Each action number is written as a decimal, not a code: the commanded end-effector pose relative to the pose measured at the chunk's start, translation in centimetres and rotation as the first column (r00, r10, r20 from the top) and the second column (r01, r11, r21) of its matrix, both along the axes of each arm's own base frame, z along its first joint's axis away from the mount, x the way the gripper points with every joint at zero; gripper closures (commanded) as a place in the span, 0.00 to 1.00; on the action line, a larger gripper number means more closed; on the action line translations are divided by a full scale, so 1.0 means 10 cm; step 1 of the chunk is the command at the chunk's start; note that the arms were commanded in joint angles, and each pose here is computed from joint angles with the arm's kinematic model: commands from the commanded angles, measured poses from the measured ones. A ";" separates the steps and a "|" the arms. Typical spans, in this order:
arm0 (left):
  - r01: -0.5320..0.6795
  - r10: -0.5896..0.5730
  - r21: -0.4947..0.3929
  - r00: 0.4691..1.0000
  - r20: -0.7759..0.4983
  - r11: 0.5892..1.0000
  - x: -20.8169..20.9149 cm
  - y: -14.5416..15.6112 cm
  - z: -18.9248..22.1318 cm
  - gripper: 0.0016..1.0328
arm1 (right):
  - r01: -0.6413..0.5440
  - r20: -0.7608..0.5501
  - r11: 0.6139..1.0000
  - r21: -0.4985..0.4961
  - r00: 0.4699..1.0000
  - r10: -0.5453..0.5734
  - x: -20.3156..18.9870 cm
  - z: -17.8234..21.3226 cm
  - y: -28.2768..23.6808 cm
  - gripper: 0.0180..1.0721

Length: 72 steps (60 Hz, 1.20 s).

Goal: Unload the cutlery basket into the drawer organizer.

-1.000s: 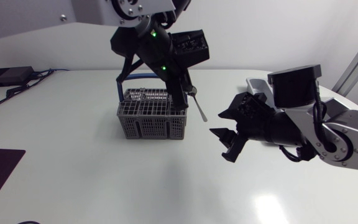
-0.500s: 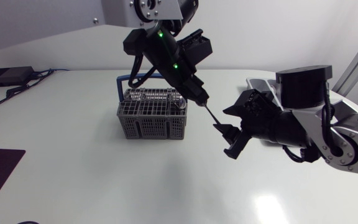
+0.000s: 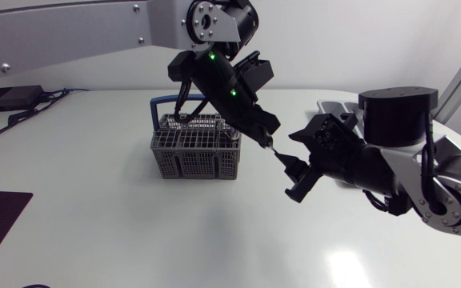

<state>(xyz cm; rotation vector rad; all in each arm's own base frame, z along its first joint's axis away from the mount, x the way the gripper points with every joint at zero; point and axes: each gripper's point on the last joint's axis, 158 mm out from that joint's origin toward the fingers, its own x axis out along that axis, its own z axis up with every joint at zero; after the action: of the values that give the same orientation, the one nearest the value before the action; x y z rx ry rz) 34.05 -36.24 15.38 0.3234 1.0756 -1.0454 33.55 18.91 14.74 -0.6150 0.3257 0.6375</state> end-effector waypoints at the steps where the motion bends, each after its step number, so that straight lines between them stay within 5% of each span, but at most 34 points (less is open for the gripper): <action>1: -0.036 0.036 -0.008 0.999 -0.041 0.999 0.04 0.00 -0.03 0.95 | -0.003 -0.003 1.000 -0.012 1.000 0.003 -0.07 -0.08 0.00 0.40; 50: -0.022 0.020 -0.022 0.996 -0.089 1.000 -0.07 -0.09 -0.19 0.95 | -0.004 0.000 0.998 -0.058 1.000 0.004 -0.35 -0.13 -0.01 0.41; 72: -0.003 -0.001 -0.038 0.994 -0.106 0.999 -0.17 -0.12 -0.17 0.95 | -0.002 -0.004 0.998 -0.069 1.000 0.002 -0.22 -0.16 0.06 0.51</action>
<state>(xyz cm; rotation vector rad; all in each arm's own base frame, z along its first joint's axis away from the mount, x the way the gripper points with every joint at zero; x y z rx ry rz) 33.30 -37.34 14.84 0.2566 1.0992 -1.0881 30.95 19.12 13.21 -0.6738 0.3547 0.6335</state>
